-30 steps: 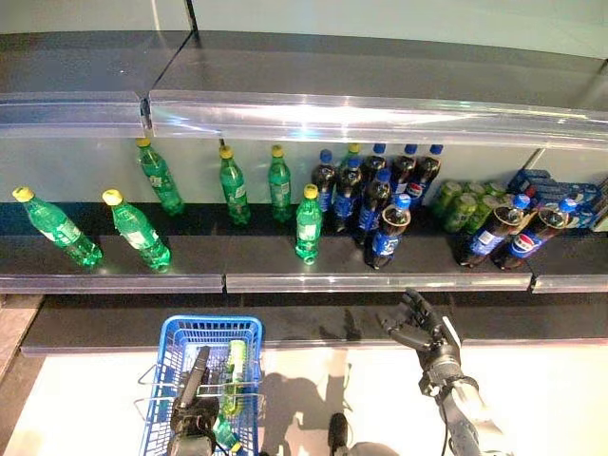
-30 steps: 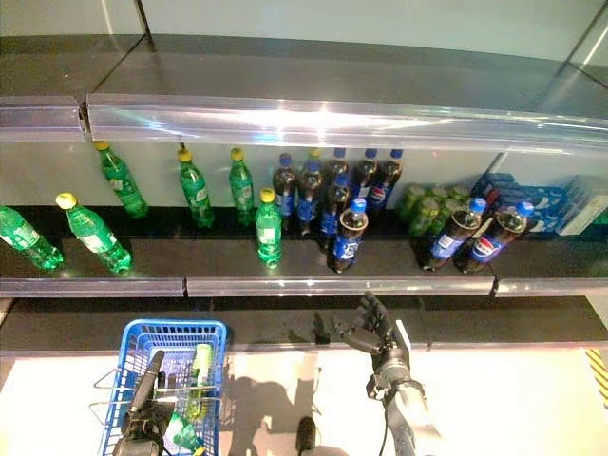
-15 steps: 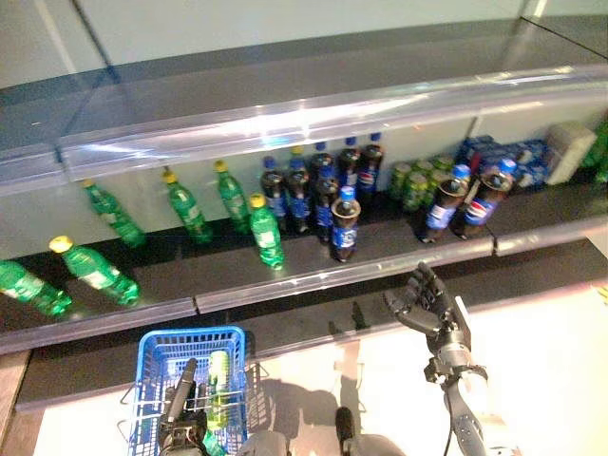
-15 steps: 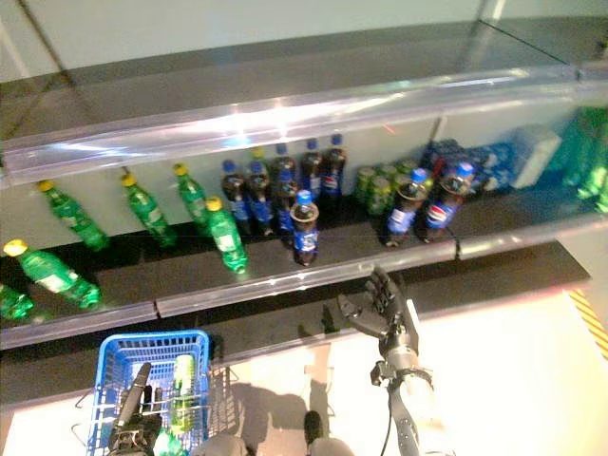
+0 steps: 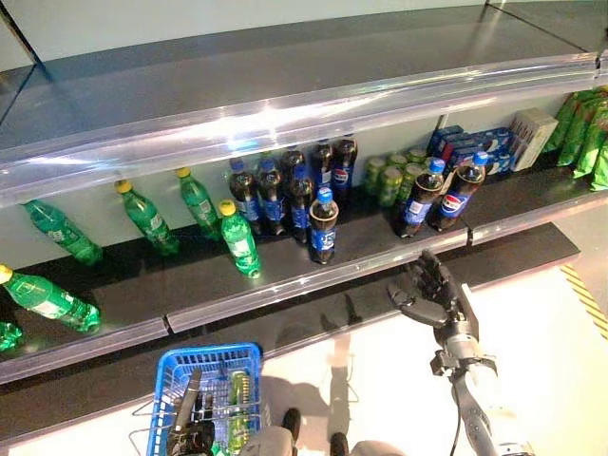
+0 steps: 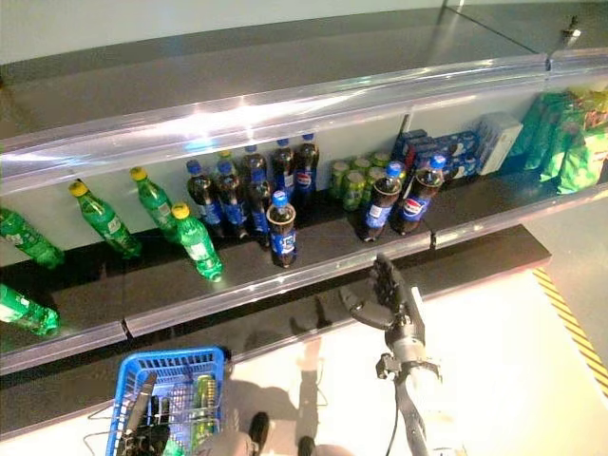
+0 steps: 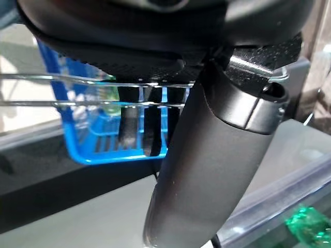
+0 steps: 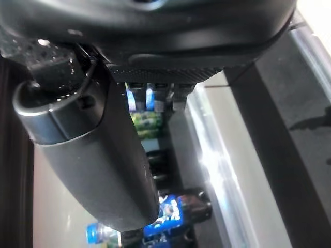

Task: Pick up the drink and place into the basket.

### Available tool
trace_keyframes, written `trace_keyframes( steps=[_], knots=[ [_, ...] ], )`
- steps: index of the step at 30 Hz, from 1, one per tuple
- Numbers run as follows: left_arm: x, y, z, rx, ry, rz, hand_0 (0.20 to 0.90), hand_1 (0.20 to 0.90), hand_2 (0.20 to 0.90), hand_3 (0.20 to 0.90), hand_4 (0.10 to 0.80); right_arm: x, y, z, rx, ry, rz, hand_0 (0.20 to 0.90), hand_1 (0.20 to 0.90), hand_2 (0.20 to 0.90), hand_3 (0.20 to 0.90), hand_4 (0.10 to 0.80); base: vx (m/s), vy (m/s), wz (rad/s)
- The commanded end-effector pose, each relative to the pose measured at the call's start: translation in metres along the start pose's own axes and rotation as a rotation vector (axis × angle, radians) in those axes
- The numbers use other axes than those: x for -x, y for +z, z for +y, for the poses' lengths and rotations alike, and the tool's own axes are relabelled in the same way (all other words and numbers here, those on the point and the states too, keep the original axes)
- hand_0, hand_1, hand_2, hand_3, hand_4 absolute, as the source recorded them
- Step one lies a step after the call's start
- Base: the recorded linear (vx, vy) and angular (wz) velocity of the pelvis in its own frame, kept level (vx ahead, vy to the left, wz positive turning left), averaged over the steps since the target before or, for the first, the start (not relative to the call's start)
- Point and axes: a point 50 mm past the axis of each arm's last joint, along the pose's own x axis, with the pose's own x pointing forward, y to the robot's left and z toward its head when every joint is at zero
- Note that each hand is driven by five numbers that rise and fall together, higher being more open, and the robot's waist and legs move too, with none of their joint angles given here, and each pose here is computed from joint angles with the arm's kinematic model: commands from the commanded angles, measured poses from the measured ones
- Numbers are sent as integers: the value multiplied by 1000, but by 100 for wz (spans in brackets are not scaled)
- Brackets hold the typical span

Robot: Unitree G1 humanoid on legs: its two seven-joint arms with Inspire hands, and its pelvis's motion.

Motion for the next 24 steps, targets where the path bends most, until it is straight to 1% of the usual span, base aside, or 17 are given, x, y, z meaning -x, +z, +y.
trace_keyframes(
  steps=[1,7,14,24],
  knots=[
    [-3,77,-69,-108,-348,-312,300,300,300,200,100,-2,47,2,105,84,-231,900,900,900,900,800,86,77,2],
    [-4,74,-71,-117,-356,-302,300,300,300,200,100,-6,61,5,168,103,-284,900,900,900,900,800,75,58,12],
    [-4,76,-63,-116,-343,-299,300,300,300,200,100,-11,72,5,168,109,-318,900,900,900,900,800,106,72,1],
    [-4,91,-56,-111,-342,-314,300,300,300,200,100,-9,62,1,139,62,-282,900,900,900,900,800,98,121,-10]
  ],
)
